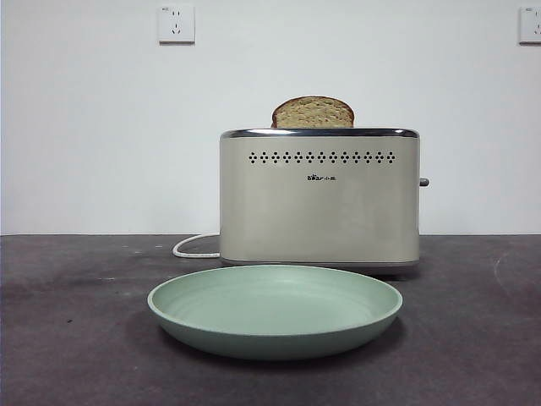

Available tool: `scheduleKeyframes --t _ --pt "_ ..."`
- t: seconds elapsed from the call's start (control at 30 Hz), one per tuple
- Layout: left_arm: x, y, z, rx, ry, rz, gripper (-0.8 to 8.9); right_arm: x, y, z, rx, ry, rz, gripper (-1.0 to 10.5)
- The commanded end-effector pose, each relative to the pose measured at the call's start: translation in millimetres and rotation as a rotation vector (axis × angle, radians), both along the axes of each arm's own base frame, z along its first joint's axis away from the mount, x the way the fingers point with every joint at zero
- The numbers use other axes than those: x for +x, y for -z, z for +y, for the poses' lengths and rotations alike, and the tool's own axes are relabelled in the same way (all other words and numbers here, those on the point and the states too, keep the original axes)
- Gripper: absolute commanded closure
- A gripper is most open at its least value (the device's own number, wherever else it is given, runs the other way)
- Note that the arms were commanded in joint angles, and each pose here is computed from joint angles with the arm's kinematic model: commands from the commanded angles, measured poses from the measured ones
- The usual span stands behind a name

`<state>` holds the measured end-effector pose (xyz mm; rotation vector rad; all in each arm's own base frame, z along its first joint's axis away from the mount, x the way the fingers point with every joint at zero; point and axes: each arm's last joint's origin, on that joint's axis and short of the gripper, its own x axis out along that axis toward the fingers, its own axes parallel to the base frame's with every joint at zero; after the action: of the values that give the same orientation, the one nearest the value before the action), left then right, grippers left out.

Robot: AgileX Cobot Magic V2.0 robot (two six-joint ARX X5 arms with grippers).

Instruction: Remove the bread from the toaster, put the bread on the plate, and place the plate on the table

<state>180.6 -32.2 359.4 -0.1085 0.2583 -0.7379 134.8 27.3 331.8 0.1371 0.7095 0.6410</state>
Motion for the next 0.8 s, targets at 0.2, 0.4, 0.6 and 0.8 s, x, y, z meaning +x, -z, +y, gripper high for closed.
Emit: scheduleKeyframes --t 0.2,0.4,0.6,0.8 --pt "63.2 17.1 -40.6 0.028 0.046 -0.025 3.10 7.8 3.6 2.0 -0.004 -0.013 0.029 4.1" --pt "109.1 29.4 -77.1 0.039 0.049 -0.061 3.10 11.5 5.7 2.4 -0.006 -0.013 0.045 4.1" --pt "154.1 45.6 -112.9 0.055 0.101 -0.025 3.10 12.3 6.1 2.5 -0.007 -0.013 0.049 4.1" --pt "183.8 57.5 -144.5 0.067 0.148 -0.014 3.11 12.3 6.2 2.5 -0.007 -0.013 0.049 4.1"
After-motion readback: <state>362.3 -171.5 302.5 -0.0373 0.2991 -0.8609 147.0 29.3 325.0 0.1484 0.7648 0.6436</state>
